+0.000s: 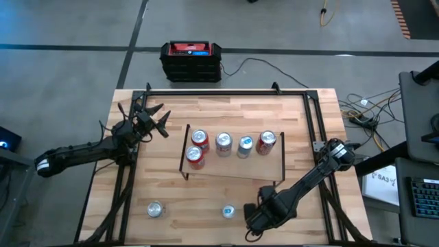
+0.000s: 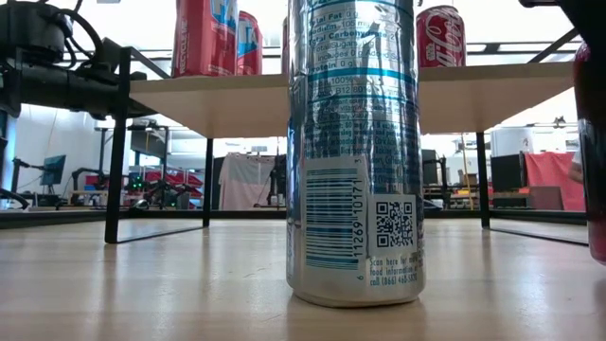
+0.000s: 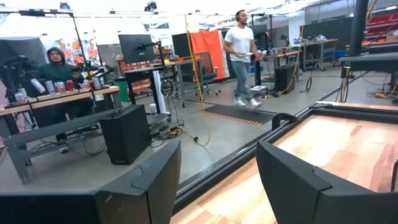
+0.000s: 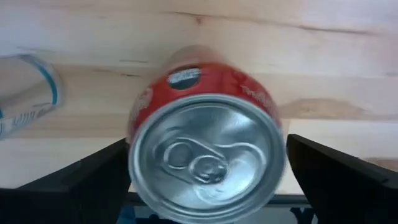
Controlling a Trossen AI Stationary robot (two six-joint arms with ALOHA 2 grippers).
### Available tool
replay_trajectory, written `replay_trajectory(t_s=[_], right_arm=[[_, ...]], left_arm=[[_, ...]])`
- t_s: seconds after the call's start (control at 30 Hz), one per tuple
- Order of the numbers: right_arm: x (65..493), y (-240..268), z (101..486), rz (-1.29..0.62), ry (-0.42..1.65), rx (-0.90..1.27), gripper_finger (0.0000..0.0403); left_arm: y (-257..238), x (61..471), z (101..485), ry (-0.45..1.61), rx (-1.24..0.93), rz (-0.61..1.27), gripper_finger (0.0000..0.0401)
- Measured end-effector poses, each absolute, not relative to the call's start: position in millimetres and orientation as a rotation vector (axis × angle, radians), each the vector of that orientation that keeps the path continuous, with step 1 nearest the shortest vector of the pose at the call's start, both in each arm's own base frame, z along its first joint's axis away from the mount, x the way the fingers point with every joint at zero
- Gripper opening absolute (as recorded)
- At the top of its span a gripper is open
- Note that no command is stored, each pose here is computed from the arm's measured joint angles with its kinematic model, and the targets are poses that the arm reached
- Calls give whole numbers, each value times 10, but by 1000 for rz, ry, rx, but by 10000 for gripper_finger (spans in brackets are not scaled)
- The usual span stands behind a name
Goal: Place canned beverage on shelf
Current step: Put the red soda can on the shelf
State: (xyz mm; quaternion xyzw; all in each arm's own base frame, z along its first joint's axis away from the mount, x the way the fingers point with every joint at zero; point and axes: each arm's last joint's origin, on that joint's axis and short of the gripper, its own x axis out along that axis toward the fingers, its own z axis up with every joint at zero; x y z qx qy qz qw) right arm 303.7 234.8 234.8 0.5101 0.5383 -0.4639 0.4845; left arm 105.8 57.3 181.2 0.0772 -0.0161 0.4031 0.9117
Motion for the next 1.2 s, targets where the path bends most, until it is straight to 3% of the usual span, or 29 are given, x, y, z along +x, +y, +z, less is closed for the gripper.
replay_trajectory(t_s=[0.37, 1.2], right_arm=[[3043, 2348, 2347, -1155, 1269, 1266, 275], [3100, 2205, 2414, -1175, 1235, 1268, 279]], left_arm=[[573, 1058, 1812, -34, 159, 830, 195], [573, 1058, 1812, -33, 159, 830, 195]])
